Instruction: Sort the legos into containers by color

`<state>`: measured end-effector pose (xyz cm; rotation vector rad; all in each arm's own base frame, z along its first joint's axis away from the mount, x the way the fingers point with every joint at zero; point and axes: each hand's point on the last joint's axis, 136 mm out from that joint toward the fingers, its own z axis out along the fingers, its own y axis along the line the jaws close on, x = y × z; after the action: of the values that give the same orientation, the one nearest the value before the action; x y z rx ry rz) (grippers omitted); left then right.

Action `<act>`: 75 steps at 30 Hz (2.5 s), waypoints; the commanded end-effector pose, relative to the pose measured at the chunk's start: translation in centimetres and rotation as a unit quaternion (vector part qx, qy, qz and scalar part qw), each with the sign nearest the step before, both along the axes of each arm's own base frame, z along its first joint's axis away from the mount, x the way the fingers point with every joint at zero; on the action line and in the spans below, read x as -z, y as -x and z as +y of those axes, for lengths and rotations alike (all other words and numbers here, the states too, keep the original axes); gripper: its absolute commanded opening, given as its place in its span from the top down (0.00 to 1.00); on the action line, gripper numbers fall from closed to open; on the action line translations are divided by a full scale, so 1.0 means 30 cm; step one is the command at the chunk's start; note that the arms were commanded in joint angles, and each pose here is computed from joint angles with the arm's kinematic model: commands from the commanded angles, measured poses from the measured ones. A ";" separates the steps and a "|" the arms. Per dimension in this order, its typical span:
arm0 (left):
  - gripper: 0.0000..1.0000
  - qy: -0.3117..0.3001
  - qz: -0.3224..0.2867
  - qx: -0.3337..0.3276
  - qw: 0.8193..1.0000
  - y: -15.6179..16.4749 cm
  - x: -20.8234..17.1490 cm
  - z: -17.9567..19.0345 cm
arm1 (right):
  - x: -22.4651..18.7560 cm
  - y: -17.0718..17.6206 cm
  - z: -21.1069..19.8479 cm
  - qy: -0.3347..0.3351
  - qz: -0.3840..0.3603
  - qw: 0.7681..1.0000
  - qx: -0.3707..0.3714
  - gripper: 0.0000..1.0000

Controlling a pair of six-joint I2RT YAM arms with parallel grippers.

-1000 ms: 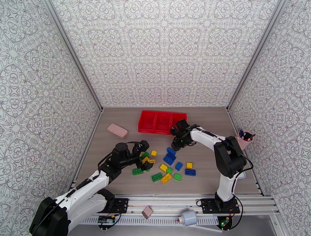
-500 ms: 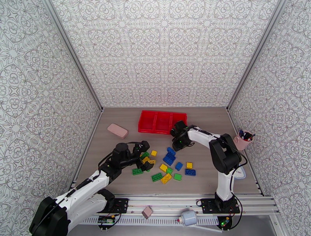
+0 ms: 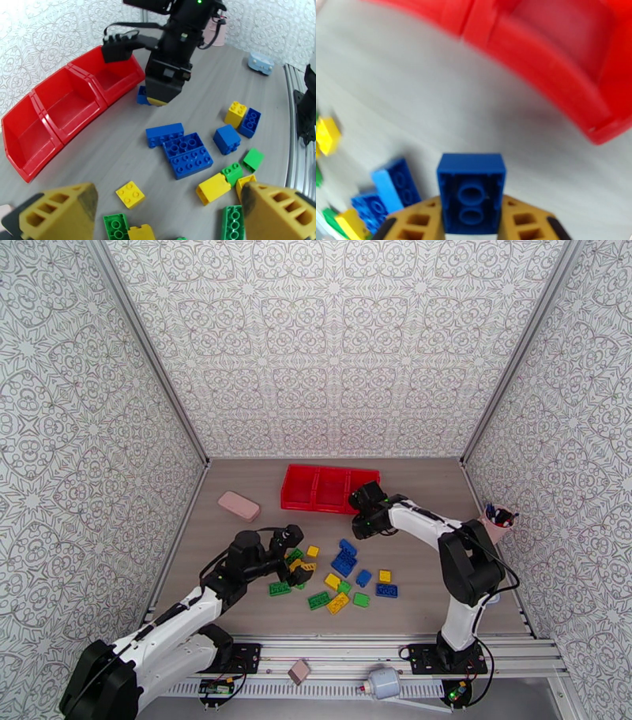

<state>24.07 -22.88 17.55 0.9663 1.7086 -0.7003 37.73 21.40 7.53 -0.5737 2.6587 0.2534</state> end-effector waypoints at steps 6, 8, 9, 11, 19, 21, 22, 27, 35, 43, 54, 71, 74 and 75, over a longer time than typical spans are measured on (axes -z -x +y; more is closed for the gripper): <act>0.00 0.082 -0.001 -0.092 0.992 -0.100 -0.110 0.010 | -0.180 -0.201 -0.019 -0.051 -0.133 0.984 0.111 0.68; 0.00 0.095 -0.002 -0.112 0.989 -0.119 -0.121 0.015 | -0.195 -0.257 -0.032 -0.063 -0.145 0.979 0.131 0.68; 0.00 0.095 -0.002 -0.116 0.989 -0.123 -0.122 0.013 | -0.198 -0.280 -0.034 -0.068 -0.148 0.977 0.137 0.68; 0.00 0.089 -0.003 -0.119 0.989 -0.124 -0.124 0.004 | -0.197 -0.332 -0.037 -0.072 -0.154 0.975 0.144 0.68; 0.00 0.079 0.003 -0.151 0.985 -0.139 -0.119 0.018 | -0.131 -0.488 -0.045 -0.070 -0.152 0.973 0.162 0.65; 0.00 0.077 0.007 -0.158 0.984 -0.144 -0.118 0.021 | -0.132 -0.500 -0.044 -0.070 -0.154 0.972 0.162 0.63; 0.00 0.077 0.009 -0.162 0.984 -0.147 -0.119 0.023 | -0.139 -0.502 -0.044 -0.070 -0.155 0.972 0.161 0.60; 0.00 0.066 0.055 -0.221 0.971 -0.187 -0.106 0.059 | -0.214 -0.473 -0.048 -0.074 -0.172 0.972 0.144 0.42; 0.00 0.017 0.146 -0.337 0.930 -0.261 -0.057 0.118 | -0.351 -0.348 -0.039 -0.076 -0.226 0.971 0.029 0.19; 0.00 -0.094 0.243 -0.366 0.894 -0.273 0.047 0.112 | -0.447 -0.182 0.007 -0.105 -0.247 0.959 -0.093 0.00; 0.06 -0.211 0.315 -0.364 0.851 -0.261 0.178 0.021 | -0.412 -0.097 -0.018 -0.089 -0.230 0.962 -0.118 0.00; 0.40 -0.275 0.393 -0.334 0.812 -0.218 0.430 -0.048 | -0.364 -0.077 -0.037 -0.078 -0.218 0.966 -0.115 0.00; 0.44 -0.277 0.398 -0.334 0.808 -0.217 0.455 -0.051 | -0.357 -0.073 -0.039 -0.077 -0.215 0.967 -0.115 0.00; 0.45 -0.278 0.397 -0.335 0.808 -0.218 0.460 -0.051 | -0.358 -0.072 -0.038 -0.079 -0.215 0.967 -0.115 0.00</act>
<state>30.74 -23.87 4.40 0.3304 2.8772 -0.0647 40.39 20.83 17.99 -0.7876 2.1357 0.3701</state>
